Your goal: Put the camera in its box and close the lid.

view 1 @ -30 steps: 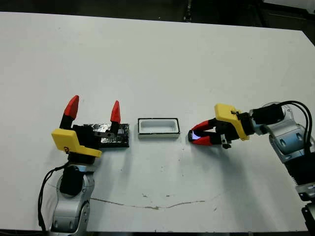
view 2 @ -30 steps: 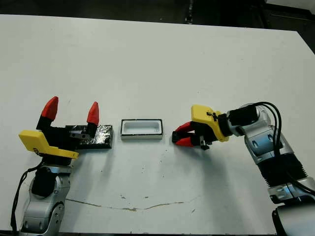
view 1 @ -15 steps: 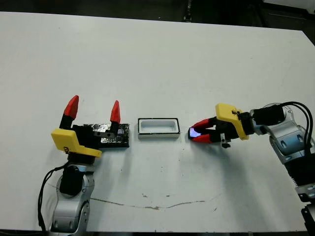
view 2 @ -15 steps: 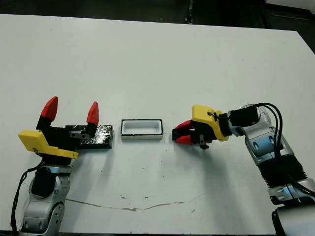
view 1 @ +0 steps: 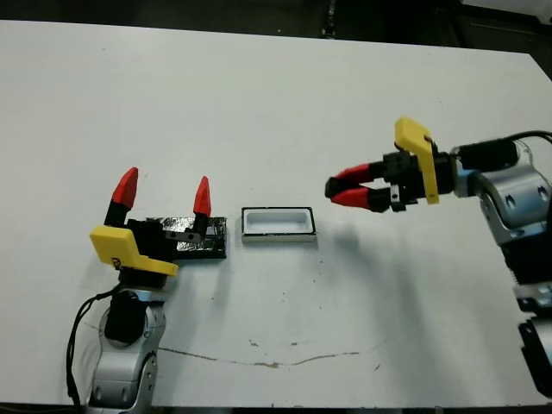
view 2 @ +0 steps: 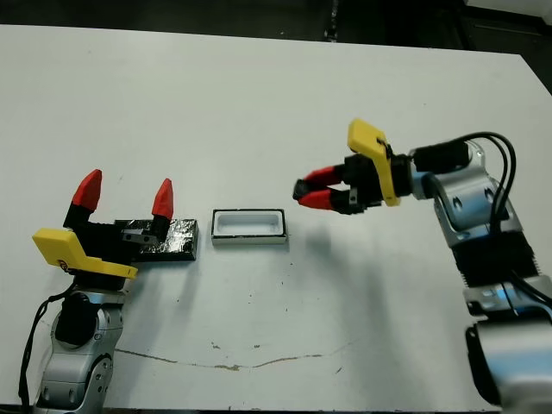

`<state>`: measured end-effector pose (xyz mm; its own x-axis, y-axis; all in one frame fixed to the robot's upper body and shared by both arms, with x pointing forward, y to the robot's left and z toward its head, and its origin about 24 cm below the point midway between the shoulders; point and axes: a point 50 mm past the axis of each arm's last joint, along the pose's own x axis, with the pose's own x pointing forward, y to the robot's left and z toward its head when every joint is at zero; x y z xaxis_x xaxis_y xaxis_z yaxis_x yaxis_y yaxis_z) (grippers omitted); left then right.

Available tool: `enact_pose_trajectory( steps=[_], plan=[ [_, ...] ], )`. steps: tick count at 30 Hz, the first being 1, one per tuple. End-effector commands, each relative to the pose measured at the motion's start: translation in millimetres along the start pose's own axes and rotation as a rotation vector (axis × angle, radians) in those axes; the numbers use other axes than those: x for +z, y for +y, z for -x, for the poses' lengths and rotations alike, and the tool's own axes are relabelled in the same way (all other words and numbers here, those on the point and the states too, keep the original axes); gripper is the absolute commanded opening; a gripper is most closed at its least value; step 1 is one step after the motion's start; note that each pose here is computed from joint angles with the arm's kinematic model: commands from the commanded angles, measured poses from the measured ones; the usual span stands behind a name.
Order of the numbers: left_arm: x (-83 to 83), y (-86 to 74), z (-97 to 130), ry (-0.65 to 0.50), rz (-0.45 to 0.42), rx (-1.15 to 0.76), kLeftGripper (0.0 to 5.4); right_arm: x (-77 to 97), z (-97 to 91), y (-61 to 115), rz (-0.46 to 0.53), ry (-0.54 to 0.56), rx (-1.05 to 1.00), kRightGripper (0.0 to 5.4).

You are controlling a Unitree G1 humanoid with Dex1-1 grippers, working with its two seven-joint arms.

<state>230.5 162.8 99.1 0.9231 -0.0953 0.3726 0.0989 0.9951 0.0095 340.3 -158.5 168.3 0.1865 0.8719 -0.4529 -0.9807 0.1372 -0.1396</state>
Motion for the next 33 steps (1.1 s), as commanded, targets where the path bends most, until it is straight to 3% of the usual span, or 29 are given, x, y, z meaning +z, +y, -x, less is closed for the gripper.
enact_pose_trajectory(
  steps=[1,16,33],
  plan=[
    [-3.6,1.1,2.5,0.021,-0.004,0.008,5.40,7.2,-11.5,-2.2,-0.019,-0.035,0.060,1.67],
    [-1.1,1.1,1.9,0.017,-0.009,0.011,5.40,14.0,-63.8,3.0,-0.058,-0.115,0.189,1.67],
    [-1.8,1.0,2.1,0.016,-0.010,0.008,5.40,18.0,-82.2,11.9,0.013,-0.122,0.224,1.67]
  ],
)
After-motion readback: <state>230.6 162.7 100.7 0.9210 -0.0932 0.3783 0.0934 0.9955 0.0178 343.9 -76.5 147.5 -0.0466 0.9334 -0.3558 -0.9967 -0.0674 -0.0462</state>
